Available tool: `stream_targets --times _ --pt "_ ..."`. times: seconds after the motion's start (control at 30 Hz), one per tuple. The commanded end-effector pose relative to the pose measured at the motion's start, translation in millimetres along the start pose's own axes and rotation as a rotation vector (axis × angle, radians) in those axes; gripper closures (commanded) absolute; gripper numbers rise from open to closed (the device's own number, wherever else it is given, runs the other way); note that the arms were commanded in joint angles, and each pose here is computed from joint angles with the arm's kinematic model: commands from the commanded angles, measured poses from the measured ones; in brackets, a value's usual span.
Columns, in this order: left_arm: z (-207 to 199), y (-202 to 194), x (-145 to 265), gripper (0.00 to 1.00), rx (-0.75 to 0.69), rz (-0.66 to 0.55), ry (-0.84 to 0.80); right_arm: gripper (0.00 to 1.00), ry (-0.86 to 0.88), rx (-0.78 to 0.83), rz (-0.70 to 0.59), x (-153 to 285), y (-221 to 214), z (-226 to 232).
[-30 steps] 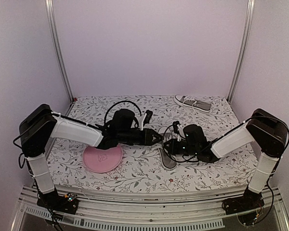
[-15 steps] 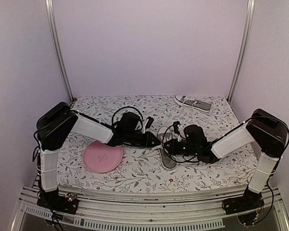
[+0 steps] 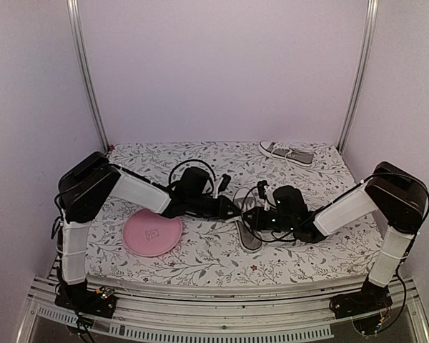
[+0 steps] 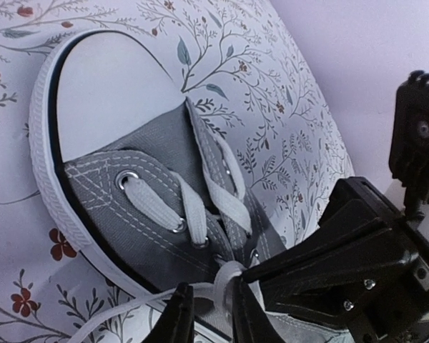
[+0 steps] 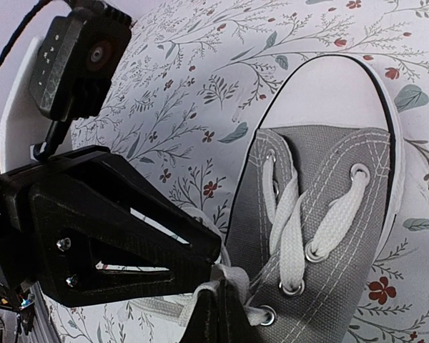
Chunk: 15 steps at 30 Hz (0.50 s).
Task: Tie the shoes
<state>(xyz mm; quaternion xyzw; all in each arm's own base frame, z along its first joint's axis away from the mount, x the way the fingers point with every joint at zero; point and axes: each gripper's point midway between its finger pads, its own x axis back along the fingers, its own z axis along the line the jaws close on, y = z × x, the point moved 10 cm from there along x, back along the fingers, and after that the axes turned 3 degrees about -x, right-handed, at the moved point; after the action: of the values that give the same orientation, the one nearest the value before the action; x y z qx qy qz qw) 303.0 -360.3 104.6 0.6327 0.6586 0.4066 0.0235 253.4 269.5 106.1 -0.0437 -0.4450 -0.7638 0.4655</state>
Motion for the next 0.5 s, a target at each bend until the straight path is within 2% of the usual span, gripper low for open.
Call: stream_targets --times 0.0,0.2,0.47 --pt "-1.0 1.9 -4.4 0.83 -0.003 -0.001 -0.047 0.98 -0.036 -0.010 -0.002 4.2 -1.8 -6.7" --pt "1.8 -0.3 -3.3 0.86 0.016 -0.012 -0.030 0.98 -0.020 -0.018 -0.012 7.5 -2.6 -7.4" --pt "3.2 -4.3 -3.2 0.86 0.039 -0.019 -0.036 0.98 -0.009 -0.034 0.002 10.8 -9.1 -13.4"
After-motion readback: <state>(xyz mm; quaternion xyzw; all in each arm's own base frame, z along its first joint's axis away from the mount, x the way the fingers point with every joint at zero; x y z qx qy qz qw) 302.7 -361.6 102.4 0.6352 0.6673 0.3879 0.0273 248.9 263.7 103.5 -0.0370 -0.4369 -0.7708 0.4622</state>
